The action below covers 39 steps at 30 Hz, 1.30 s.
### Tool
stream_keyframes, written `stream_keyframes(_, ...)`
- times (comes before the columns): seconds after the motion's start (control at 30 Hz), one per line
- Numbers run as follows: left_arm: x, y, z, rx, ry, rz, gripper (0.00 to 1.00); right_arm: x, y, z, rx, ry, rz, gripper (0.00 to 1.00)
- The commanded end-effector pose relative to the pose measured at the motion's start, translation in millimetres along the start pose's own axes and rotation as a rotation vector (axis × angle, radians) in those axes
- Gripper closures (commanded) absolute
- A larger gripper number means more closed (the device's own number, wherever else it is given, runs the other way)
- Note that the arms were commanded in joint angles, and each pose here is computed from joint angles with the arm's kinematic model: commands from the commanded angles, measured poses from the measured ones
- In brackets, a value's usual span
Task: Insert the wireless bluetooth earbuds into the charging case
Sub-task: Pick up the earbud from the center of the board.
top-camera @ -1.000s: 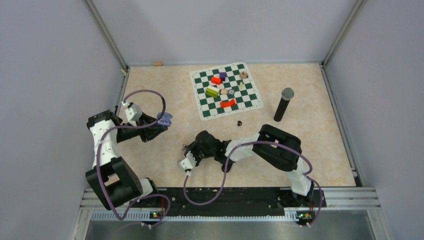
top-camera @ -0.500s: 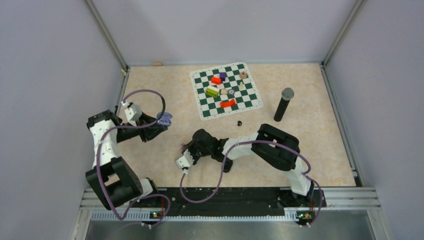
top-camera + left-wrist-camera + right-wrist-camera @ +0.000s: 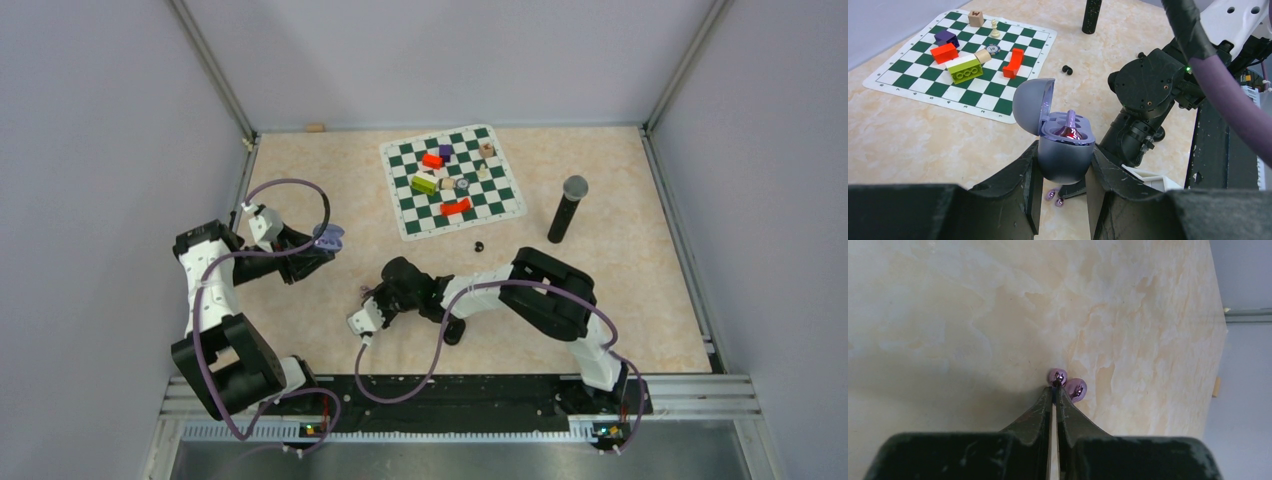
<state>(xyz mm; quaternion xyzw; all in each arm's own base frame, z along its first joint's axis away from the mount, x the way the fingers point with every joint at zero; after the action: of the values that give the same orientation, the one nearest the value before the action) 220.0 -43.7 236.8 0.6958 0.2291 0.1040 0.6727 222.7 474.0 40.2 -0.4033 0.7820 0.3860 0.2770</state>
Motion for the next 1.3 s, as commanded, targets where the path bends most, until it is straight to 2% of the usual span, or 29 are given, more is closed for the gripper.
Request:
stream_keyframes(0.0, -6.4, 8.6, -0.1, -0.039, 0.010, -0.008, 1.00, 62.9, -18.2, 6.4, 0.085, 0.194, 0.101, 0.99)
stream_keyframes(0.23, -7.8, 9.2, -0.2, -0.040, 0.012, 0.002, 1.00, 29.5, -9.9, -24.0, 0.069, 0.145, 0.161, 1.00)
stream_keyframes(0.57, -14.3, 4.7, 5.2, -0.024, -0.022, 0.050, 1.00, -19.7, 12.2, -122.5, -0.060, 0.130, 0.501, 1.00)
stream_keyframes(0.83, -28.6, -6.8, 27.6, 0.092, -0.202, 0.110, 1.00, -39.4, 22.7, -185.4, -0.162, 0.147, 0.856, 1.00)
stream_keyframes(1.1, -12.2, -7.6, 54.0, 0.231, -0.351, 0.144, 1.00, -57.8, 22.8, -238.7, -0.381, 0.160, 1.108, 1.00)
stream_keyframes(1.2, 5.1, -5.4, 71.1, 0.312, -0.317, 0.131, 1.00, -64.7, 13.2, -248.8, -0.411, 0.134, 1.182, 1.00)
stream_keyframes(1.27, 23.3, -8.6, 86.3, 0.379, -0.211, 0.167, 1.00, -69.3, 4.5, -254.6, -0.413, 0.112, 1.216, 1.00)
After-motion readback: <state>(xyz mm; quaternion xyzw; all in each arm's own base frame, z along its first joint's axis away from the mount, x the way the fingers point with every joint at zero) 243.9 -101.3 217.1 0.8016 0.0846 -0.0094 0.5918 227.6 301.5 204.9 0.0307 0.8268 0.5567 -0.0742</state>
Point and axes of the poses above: each gripper's point midway between its finger pads, its own z axis out along the fingers, its own x axis along the line the jaws close on, y = z × x, the point moved 3 cm from there along -z, back along the fingers, and after that the axes turned 5 degrees about -z, right-handed, at the moved point
